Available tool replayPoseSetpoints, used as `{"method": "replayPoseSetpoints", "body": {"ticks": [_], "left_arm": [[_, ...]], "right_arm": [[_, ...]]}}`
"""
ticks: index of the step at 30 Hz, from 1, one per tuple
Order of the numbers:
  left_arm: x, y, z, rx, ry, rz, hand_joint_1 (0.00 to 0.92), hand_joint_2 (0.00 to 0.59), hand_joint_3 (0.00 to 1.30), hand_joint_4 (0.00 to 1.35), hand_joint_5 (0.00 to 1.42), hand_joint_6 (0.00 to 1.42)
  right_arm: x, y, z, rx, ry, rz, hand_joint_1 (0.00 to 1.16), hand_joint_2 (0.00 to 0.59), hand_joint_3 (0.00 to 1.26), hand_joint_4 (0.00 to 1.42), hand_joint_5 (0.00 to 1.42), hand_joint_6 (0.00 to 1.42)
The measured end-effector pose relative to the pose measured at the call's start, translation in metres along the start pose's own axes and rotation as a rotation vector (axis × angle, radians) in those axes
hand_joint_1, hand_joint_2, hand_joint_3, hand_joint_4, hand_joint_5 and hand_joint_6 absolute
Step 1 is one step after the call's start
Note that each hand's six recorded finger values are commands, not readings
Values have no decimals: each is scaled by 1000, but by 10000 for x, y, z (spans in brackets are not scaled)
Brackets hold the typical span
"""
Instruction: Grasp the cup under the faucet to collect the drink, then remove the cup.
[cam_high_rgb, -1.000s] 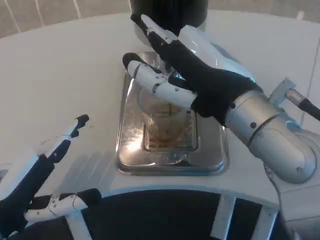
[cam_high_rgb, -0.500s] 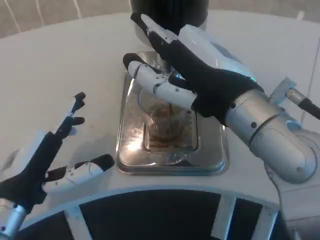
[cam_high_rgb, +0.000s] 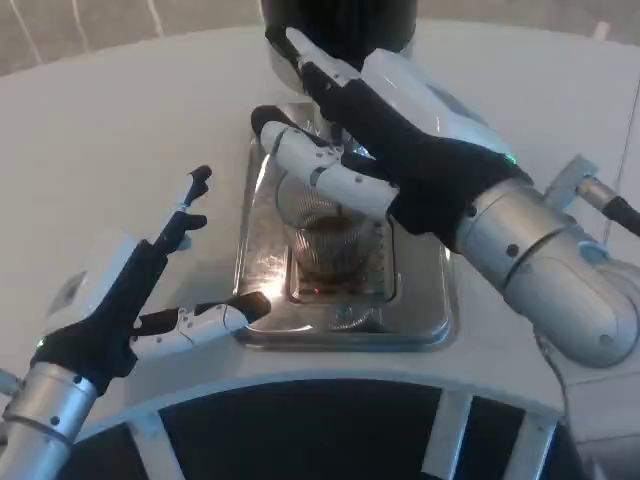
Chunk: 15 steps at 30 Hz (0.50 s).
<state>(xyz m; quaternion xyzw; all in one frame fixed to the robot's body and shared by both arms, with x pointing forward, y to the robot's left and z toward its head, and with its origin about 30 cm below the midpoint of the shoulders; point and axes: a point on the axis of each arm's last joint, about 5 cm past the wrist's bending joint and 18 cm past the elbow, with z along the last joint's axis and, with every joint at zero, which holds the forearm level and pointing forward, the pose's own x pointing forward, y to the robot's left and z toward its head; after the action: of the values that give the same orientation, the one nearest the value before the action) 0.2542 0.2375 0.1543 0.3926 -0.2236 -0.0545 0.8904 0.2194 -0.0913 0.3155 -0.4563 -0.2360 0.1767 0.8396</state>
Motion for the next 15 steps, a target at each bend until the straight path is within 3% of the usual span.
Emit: {"method": "replayPoseSetpoints", "body": {"ticks": [15], "left_arm": [[143,-66,-6,6,-7,-15,266,32,0,0,187,250]], "right_arm": [[-10,0,-4,8,4,-3,0,487,0,0,0,0]]}}
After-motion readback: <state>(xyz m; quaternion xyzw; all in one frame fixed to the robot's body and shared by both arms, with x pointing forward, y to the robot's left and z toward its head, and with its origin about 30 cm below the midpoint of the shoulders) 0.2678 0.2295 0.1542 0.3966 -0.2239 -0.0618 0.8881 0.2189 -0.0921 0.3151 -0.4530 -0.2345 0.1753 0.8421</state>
